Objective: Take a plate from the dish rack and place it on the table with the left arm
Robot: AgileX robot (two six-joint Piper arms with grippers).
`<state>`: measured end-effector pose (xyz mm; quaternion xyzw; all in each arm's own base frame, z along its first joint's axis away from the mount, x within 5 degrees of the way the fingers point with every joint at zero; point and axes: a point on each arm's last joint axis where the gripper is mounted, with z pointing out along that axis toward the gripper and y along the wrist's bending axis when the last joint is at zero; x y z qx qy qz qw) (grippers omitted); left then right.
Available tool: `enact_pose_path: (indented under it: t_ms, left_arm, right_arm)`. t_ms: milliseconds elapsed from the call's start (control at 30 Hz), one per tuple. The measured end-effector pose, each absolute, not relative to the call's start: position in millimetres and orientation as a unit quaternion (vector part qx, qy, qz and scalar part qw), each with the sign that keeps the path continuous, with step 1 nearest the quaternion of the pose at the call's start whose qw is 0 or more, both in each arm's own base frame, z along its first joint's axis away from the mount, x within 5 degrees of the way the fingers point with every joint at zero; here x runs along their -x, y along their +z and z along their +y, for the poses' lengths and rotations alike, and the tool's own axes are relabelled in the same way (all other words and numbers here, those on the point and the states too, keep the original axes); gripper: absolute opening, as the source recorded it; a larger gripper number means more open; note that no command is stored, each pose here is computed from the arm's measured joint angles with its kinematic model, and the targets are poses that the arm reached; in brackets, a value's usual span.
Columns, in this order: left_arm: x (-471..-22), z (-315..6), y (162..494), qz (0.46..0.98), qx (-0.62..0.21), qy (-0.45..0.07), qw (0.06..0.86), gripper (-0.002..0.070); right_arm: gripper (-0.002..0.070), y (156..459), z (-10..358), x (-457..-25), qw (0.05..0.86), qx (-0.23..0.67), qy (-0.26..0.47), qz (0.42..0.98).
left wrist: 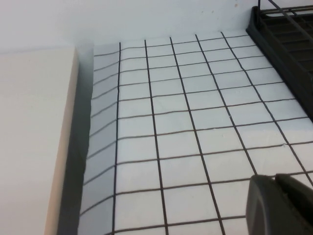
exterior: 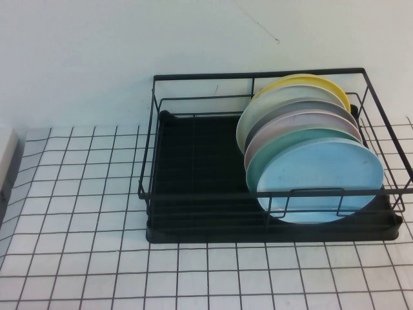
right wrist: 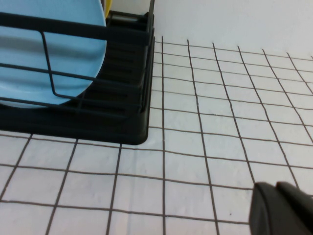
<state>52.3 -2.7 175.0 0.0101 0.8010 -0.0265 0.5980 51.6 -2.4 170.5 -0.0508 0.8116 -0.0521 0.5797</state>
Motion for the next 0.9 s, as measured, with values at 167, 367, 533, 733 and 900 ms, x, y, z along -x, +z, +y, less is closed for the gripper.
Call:
enact_pose_path:
  t_ms: [167, 367, 533, 733, 900]
  left_arm:
    - [-54.7, -2.7, 182.1, 0.77, -0.032, -0.009, 0.637, -0.0003]
    - [-53.8, -4.0, 220.3, 0.619, -0.035, -0.012, 0.785, -0.0003]
    - [-39.3, -4.8, 252.0, 0.457, -0.035, -0.016, 0.889, -0.0003]
    - [-21.5, -1.4, 270.9, 0.326, -0.014, -0.02, 0.945, -0.0003]
    - [-28.5, 4.8, 272.8, 0.386, 0.034, -0.045, 0.921, -0.0003]
  right_arm:
    - [-0.0001, 170.5, -2.4, -51.6, 0.58, 0.051, -0.052, 0.812]
    - [-0.0001, 170.5, -2.4, -51.6, 0.58, 0.051, -0.052, 0.812]
    - [-0.0001, 170.5, -2.4, -51.6, 0.58, 0.051, -0.052, 0.812]
    - [-0.0001, 170.5, -2.4, -51.6, 0.58, 0.051, -0.052, 0.812]
    - [-0.0001, 170.5, -2.4, -51.6, 0.58, 0.051, -0.052, 0.812]
